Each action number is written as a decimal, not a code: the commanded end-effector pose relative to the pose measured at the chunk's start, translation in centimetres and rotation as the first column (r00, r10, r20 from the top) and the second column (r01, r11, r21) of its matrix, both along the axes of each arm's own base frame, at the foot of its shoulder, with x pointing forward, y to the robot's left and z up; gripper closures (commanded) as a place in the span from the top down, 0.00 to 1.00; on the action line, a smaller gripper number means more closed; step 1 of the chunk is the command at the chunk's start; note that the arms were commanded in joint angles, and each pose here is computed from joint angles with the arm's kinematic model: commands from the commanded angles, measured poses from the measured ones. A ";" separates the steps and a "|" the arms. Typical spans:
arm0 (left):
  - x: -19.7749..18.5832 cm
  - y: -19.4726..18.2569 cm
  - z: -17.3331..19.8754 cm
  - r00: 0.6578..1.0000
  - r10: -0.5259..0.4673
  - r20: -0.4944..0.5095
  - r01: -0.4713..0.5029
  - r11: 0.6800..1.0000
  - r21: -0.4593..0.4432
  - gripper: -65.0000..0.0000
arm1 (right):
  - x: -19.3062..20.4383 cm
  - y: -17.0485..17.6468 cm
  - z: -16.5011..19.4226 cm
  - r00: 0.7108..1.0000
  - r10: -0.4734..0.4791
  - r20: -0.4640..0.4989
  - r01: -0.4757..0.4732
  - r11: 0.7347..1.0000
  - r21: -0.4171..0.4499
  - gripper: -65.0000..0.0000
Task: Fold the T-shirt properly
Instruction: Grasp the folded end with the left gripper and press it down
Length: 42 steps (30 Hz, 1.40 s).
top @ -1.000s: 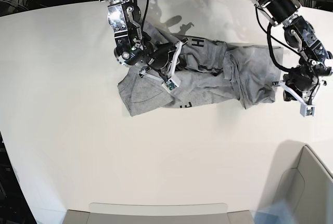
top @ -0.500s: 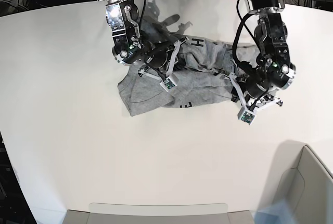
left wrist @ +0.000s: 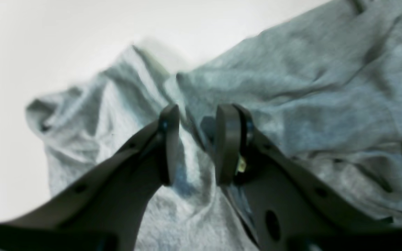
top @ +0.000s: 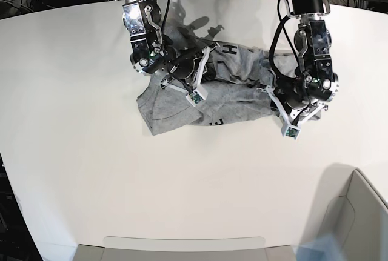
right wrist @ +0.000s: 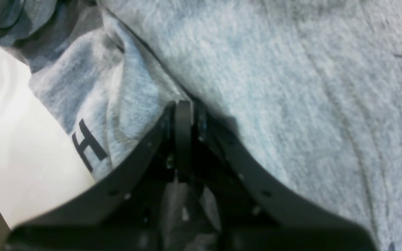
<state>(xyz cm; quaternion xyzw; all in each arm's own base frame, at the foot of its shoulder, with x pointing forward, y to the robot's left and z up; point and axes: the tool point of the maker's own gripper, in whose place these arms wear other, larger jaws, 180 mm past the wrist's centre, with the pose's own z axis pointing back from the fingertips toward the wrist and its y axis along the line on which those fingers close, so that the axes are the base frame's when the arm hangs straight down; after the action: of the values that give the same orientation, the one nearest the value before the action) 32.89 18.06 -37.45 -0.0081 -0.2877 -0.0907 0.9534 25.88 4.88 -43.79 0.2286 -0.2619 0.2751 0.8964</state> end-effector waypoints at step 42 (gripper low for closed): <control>0.4 0.8 2.2 0.983 -0.136 0.124 0.115 0.980 0.164 0.00 | -1.7 -3.2 -2.5 0.997 0.005 -0.079 -0.018 0.987 -0.160 0.00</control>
<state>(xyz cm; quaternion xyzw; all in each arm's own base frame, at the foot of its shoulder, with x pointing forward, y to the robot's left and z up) 32.38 18.82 -36.47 0.0508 -0.3212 -0.1728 0.9297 25.81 4.53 -43.85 0.2296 -0.2638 0.2725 0.8963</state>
